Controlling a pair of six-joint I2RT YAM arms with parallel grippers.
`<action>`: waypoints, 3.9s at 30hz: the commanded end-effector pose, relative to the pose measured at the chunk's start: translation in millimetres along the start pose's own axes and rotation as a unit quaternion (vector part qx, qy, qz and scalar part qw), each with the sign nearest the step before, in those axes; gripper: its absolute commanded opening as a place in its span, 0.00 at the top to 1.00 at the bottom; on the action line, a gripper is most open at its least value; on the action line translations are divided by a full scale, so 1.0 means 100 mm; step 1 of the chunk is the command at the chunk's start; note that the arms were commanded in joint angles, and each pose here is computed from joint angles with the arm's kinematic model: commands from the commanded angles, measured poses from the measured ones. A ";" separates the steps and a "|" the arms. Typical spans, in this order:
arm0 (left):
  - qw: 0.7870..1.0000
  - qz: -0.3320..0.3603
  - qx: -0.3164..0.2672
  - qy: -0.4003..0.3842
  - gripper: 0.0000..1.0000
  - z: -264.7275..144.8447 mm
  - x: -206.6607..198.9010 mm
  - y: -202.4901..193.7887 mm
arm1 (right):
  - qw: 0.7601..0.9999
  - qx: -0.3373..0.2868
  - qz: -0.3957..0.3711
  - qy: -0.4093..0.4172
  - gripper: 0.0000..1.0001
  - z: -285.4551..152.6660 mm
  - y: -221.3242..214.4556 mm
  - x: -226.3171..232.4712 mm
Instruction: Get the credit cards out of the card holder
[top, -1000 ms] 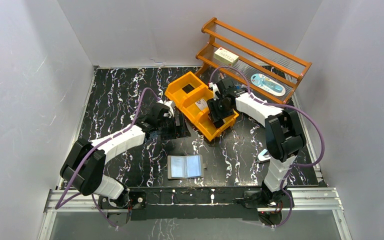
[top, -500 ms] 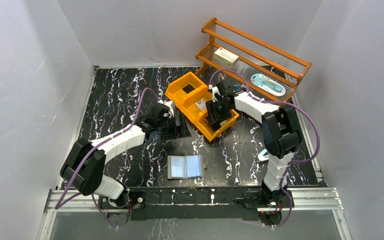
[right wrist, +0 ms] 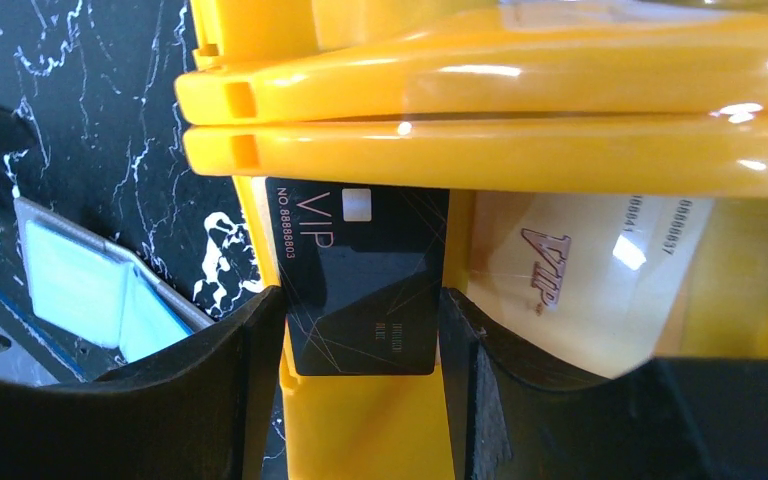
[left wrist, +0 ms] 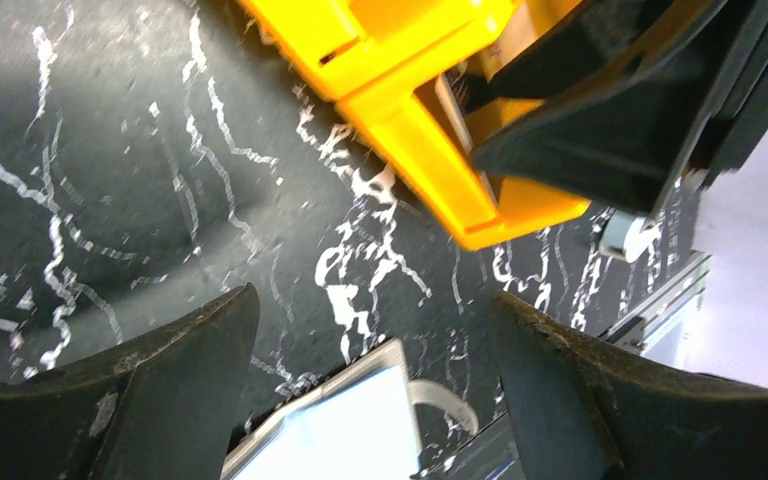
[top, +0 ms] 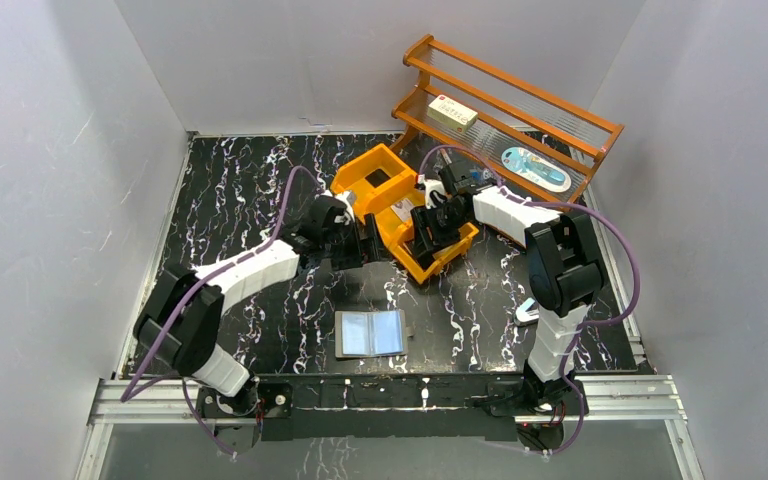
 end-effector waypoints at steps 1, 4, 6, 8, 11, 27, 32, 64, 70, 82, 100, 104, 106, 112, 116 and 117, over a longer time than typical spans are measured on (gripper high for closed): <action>0.998 -0.037 -0.022 -0.041 0.19 0.11 -0.23 0.26 | 0.998 -0.026 -0.045 0.041 0.45 -0.15 0.05 0.14; 0.997 -0.059 -0.015 -0.051 0.23 0.22 -0.27 0.32 | 0.997 -0.036 -0.056 0.035 0.45 -0.18 0.05 0.14; 0.996 -0.070 -0.009 -0.050 0.25 0.29 -0.27 0.33 | 0.996 -0.039 -0.063 0.039 0.45 -0.21 0.05 0.16; 0.996 -0.075 -0.006 -0.049 0.26 0.36 -0.26 0.34 | 0.996 -0.041 -0.067 0.045 0.45 -0.21 0.04 0.17; 0.995 -0.085 0.006 -0.048 0.28 0.47 -0.24 0.33 | 0.996 -0.041 -0.071 0.045 0.45 -0.19 0.01 0.15; 0.996 -0.078 0.031 -0.020 0.48 0.76 -0.26 0.37 | 0.994 -0.041 -0.083 0.055 0.46 -0.15 -0.04 0.15; 0.997 -0.048 0.052 -0.015 0.56 0.75 -0.27 0.28 | 0.994 -0.045 -0.081 0.055 0.46 -0.14 -0.05 0.15; 0.989 -0.141 0.052 -0.001 0.77 0.88 -0.41 0.18 | 0.992 -0.041 -0.098 0.061 0.46 -0.12 -0.13 0.19; 0.989 -0.140 0.051 -0.002 0.85 0.86 -0.41 0.17 | 0.992 -0.040 -0.099 0.061 0.46 -0.11 -0.14 0.19; 0.990 -0.133 0.040 0.000 1.00 0.78 -0.35 0.12 | 0.995 -0.059 -0.077 0.034 0.29 -0.14 -0.07 0.16; 0.990 0.024 -0.060 -0.124 1.00 0.20 -0.68 0.36 | 0.979 -0.167 -0.036 0.112 0.20 -0.68 0.23 0.28; 0.986 0.053 -0.058 -0.146 1.00 0.03 -0.69 0.34 | 0.973 -0.192 -0.030 0.126 0.19 -0.82 0.23 0.27; 0.983 0.063 -0.058 -0.165 1.00 -0.09 -0.69 0.35 | 0.969 -0.195 -0.032 0.151 0.19 -0.88 0.22 0.29; 0.972 0.064 -0.052 -0.220 1.00 -0.38 -0.59 0.45 | 0.950 -0.202 -0.063 0.229 0.17 -1.03 0.12 0.48; 0.958 0.079 -0.032 -0.273 1.00 -0.48 -0.64 0.50 | 0.946 -0.202 -0.062 0.247 0.16 -1.06 0.08 0.53; 0.956 0.081 -0.029 -0.282 1.00 -0.50 -0.66 0.49 | 0.946 -0.201 -0.058 0.247 0.16 -1.06 0.08 0.53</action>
Point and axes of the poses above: each gripper's point midway between its finger pads, its own z axis out along the fingers, its own x axis along the line the jaws close on, y = z × x, the point moved 8 cm from there along -z, back along the fingers, and after that the axes turned 1 degree about -z, right-handed, at the moved point
